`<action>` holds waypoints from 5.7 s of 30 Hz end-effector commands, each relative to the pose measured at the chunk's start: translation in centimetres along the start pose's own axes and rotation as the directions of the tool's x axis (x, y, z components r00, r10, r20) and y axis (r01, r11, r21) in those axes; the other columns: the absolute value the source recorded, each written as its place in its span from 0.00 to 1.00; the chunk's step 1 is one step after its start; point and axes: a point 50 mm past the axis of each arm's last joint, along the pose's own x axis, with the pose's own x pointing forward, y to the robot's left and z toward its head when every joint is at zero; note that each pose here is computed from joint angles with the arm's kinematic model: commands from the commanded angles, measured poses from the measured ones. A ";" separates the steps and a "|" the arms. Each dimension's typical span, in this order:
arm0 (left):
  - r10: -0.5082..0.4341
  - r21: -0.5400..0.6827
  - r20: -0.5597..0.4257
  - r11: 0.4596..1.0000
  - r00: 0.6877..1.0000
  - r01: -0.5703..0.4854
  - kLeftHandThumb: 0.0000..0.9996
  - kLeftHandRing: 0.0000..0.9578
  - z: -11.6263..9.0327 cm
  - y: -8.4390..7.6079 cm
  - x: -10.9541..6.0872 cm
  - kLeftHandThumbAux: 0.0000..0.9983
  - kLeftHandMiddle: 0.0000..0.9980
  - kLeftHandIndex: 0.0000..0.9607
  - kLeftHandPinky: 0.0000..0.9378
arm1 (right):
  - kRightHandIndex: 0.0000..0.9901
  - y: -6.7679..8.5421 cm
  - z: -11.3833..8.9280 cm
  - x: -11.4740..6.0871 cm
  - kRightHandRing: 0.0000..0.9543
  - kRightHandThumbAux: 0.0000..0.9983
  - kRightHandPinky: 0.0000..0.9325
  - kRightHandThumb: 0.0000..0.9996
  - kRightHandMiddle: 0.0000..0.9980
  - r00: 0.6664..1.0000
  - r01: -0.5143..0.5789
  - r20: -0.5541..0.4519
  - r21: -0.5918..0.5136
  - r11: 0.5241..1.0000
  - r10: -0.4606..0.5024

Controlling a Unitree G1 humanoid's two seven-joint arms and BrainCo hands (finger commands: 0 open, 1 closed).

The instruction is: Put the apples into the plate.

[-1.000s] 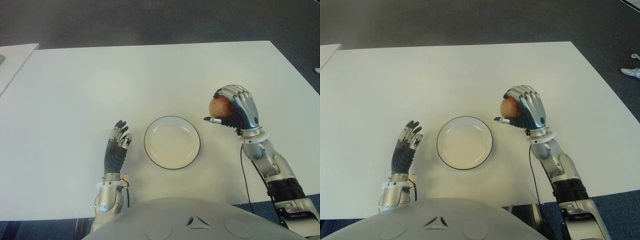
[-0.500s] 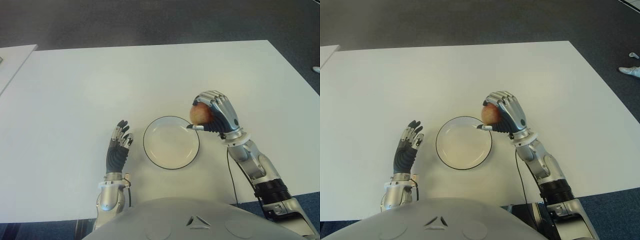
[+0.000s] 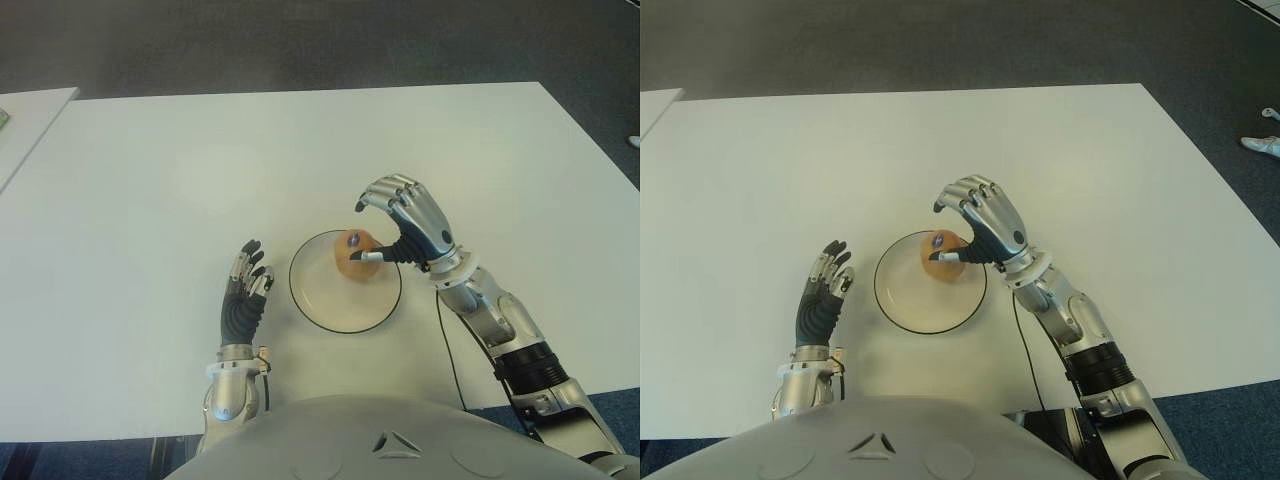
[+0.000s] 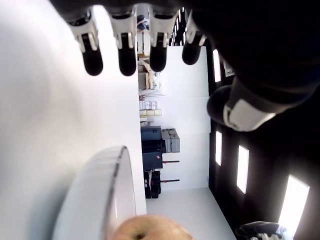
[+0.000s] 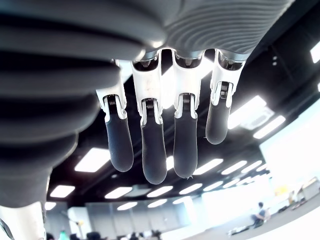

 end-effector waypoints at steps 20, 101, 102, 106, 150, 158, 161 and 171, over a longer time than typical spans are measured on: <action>0.027 -0.015 -0.024 1.000 0.999 -0.027 0.03 0.11 -0.5 -1.5 0.0 0.53 0.09 0.08 0.13 | 0.45 2.0 0.2 -0.2 0.89 0.70 0.90 0.75 0.82 0.981 -0.148 0.120 -0.031 0.989 0.150; 0.037 0.026 -0.046 0.999 0.998 -0.036 0.01 0.11 -0.9 -0.2 0.0 0.52 0.08 0.06 0.14 | 0.00 -0.4 -5.3 -7.6 0.00 0.42 0.00 0.04 0.00 0.838 0.267 -0.487 0.761 0.592 0.248; 0.038 0.027 -0.047 0.999 0.998 -0.037 0.01 0.11 -0.9 -0.1 0.0 0.51 0.08 0.06 0.14 | 0.00 -0.2 -5.4 -8.1 0.00 0.44 0.00 0.03 0.00 0.829 0.278 -0.498 0.761 0.586 0.254; 0.040 0.031 -0.048 0.999 0.998 -0.038 0.02 0.10 -0.9 0.3 0.0 0.50 0.08 0.06 0.12 | 0.00 0.6 -5.6 -9.1 0.00 0.47 0.00 0.03 0.00 0.807 0.305 -0.524 0.764 0.569 0.272; 0.028 -0.035 -0.032 0.999 0.999 -0.029 0.14 0.15 -1.2 2.4 0.5 0.51 0.11 0.11 0.21 | 0.05 5.9 -3.7 -11.0 0.00 0.66 0.03 0.10 0.03 0.607 0.664 -0.785 0.586 0.465 0.122; 0.027 -0.041 -0.033 0.999 0.999 -0.029 0.13 0.15 -1.3 2.5 0.6 0.52 0.11 0.11 0.22 | 0.06 6.1 -3.1 -10.8 0.00 0.67 0.02 0.12 0.04 0.607 0.668 -0.786 0.587 0.458 0.122; 0.029 -0.043 -0.030 0.999 0.999 -0.030 0.13 0.16 -1.3 2.6 0.6 0.52 0.12 0.11 0.23 | 0.06 6.2 -3.0 -10.8 0.00 0.67 0.01 0.13 0.04 0.604 0.669 -0.787 0.586 0.457 0.124; 0.023 -0.036 -0.023 0.999 0.999 -0.024 0.14 0.18 -1.1 2.5 0.6 0.51 0.12 0.11 0.25 | 0.06 6.2 -2.5 -10.8 0.00 0.68 0.00 0.13 0.03 0.599 0.672 -0.791 0.582 0.458 0.127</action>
